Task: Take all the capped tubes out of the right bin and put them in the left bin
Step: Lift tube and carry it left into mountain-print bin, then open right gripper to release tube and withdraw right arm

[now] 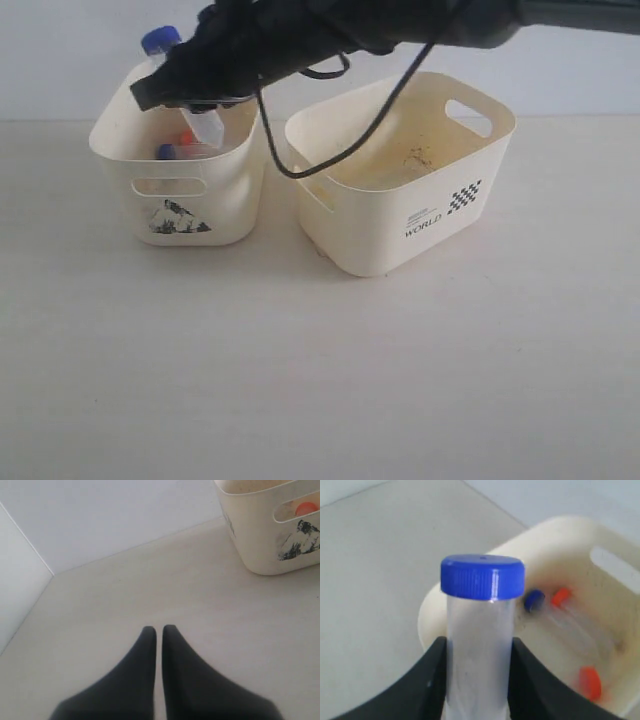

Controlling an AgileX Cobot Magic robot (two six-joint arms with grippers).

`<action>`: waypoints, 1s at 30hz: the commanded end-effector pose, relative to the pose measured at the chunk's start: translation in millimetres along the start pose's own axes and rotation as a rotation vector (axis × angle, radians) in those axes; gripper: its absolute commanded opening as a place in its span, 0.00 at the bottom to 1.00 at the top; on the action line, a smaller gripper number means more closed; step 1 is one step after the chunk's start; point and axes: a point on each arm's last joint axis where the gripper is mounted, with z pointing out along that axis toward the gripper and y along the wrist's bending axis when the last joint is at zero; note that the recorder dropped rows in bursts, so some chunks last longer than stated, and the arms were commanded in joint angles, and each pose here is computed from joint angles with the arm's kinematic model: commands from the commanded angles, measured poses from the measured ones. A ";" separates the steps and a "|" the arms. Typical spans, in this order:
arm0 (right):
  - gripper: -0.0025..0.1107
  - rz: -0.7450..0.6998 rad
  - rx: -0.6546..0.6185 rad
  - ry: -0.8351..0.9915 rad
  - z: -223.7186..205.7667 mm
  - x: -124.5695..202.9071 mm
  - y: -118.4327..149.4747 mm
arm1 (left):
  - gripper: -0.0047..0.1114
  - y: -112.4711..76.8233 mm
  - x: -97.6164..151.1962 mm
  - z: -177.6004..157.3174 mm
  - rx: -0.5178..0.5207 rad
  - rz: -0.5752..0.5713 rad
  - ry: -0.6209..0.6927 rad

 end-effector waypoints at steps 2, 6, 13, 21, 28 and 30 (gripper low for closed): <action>0.02 -0.141 0.117 -0.157 28.7 -9.9 6.1 | 0.08 0.5 -1.4 -0.3 -0.001 -0.009 -0.007; 0.06 -0.130 0.117 -0.121 47.0 7.7 5.7 | 0.08 0.5 -1.4 -0.3 -0.001 -0.009 -0.007; 0.73 -0.072 0.130 -0.109 59.1 20.0 2.3 | 0.08 0.5 -1.4 -0.3 -0.001 -0.009 -0.007; 0.04 0.194 -0.020 0.052 21.7 12.1 -18.2 | 0.08 0.5 -1.4 -0.3 -0.001 -0.009 -0.007; 0.02 0.041 -0.258 0.265 -33.8 1.9 0.7 | 0.08 0.5 -1.4 -0.3 -0.001 -0.009 -0.007; 0.02 0.030 -0.277 0.269 -49.3 -1.5 10.9 | 0.08 0.5 -1.4 -0.3 -0.001 -0.009 -0.007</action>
